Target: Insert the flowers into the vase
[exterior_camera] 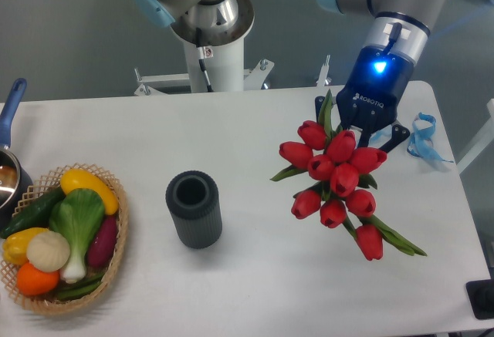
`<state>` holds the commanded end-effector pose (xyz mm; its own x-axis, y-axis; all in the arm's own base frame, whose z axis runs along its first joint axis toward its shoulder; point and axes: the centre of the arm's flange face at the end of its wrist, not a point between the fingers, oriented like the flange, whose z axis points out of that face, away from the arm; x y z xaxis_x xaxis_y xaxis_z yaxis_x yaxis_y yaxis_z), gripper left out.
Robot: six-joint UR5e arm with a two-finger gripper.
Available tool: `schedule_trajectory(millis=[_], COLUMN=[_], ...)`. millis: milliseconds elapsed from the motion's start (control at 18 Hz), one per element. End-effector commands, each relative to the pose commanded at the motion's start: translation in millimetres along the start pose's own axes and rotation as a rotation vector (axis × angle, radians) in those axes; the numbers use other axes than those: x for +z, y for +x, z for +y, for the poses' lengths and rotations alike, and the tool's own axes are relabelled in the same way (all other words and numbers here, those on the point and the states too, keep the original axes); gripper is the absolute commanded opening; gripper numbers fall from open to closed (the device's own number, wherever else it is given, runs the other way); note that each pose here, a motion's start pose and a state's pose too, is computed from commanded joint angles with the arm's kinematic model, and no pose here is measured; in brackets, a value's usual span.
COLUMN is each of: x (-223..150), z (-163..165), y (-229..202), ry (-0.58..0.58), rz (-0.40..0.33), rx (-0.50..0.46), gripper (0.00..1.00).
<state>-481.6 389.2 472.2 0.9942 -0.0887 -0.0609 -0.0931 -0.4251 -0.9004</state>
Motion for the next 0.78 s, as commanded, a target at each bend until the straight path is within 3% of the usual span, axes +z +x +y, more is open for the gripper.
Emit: schedule_trajectory(millis=[333, 500, 778], x=[0, 7, 38], z=[-6, -13, -27], y=[3, 13, 75], ry=[0.138, 0.239, 0.315], rz=[0.067, 0.136, 0.272], rx=[0.006, 0.001, -0.016], gripper=[0.33, 0.33, 0.33])
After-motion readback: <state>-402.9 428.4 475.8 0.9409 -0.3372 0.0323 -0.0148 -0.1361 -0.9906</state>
